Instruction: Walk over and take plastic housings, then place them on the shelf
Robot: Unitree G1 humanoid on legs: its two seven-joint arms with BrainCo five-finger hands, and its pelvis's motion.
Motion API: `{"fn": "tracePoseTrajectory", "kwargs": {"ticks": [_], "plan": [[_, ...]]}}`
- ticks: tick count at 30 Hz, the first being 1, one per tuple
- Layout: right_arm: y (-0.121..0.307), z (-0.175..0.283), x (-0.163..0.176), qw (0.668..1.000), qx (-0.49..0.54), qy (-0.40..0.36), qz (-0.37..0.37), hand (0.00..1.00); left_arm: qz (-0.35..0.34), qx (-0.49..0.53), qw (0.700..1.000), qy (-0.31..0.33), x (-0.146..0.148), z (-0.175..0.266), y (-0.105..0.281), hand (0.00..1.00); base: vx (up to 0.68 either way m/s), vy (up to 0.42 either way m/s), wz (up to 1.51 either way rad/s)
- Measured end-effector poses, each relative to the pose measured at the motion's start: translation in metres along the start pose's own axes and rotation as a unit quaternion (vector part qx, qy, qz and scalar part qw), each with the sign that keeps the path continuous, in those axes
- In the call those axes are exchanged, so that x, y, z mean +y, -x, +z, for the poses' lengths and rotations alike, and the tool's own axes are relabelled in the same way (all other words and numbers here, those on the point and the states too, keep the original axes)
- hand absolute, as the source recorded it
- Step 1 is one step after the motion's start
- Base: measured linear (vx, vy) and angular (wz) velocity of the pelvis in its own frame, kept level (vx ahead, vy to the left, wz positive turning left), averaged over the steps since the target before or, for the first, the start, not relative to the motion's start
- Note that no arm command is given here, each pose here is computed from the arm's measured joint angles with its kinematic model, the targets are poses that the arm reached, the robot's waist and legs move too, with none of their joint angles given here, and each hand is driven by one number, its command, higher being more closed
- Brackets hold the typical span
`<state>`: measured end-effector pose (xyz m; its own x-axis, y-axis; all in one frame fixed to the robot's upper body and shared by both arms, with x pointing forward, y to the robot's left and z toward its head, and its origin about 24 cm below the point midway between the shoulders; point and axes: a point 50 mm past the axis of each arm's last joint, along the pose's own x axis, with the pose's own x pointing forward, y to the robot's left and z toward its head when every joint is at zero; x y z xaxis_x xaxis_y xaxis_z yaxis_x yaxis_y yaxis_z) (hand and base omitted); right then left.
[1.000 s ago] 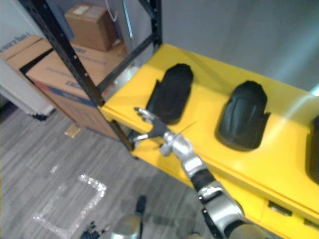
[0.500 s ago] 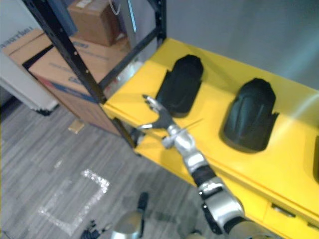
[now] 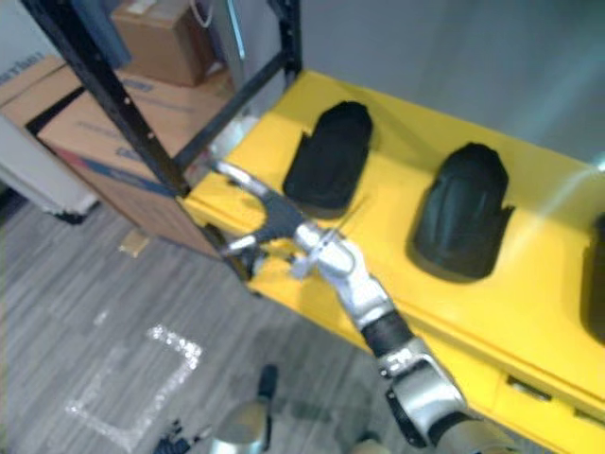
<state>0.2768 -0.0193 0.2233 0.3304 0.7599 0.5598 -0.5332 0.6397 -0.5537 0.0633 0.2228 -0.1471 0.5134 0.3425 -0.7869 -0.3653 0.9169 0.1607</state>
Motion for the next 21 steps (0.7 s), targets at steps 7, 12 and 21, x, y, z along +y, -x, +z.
{"fn": "tracePoseTrajectory", "kwargs": {"ticks": [7, 12, 21], "plan": [[0.039, 0.022, -0.039, 0.990, 0.010, 0.051, -0.129, 0.00, 0.025, 0.012, 1.000, -0.003, 0.009, -0.006, 0.001, 0.00, -0.05, -0.031, -0.33], [0.054, 0.009, -0.036, 0.986, 0.058, 0.034, -0.155, 0.00, 0.028, 0.015, 0.999, -0.007, 0.009, -0.006, 0.000, 0.00, -0.07, -0.017, -0.32], [0.040, 0.019, -0.041, 0.988, 0.033, 0.053, -0.138, 0.00, -0.011, -0.043, 0.999, 0.010, -0.018, 0.036, -0.015, 0.00, -0.12, 0.019, -0.01]]}}
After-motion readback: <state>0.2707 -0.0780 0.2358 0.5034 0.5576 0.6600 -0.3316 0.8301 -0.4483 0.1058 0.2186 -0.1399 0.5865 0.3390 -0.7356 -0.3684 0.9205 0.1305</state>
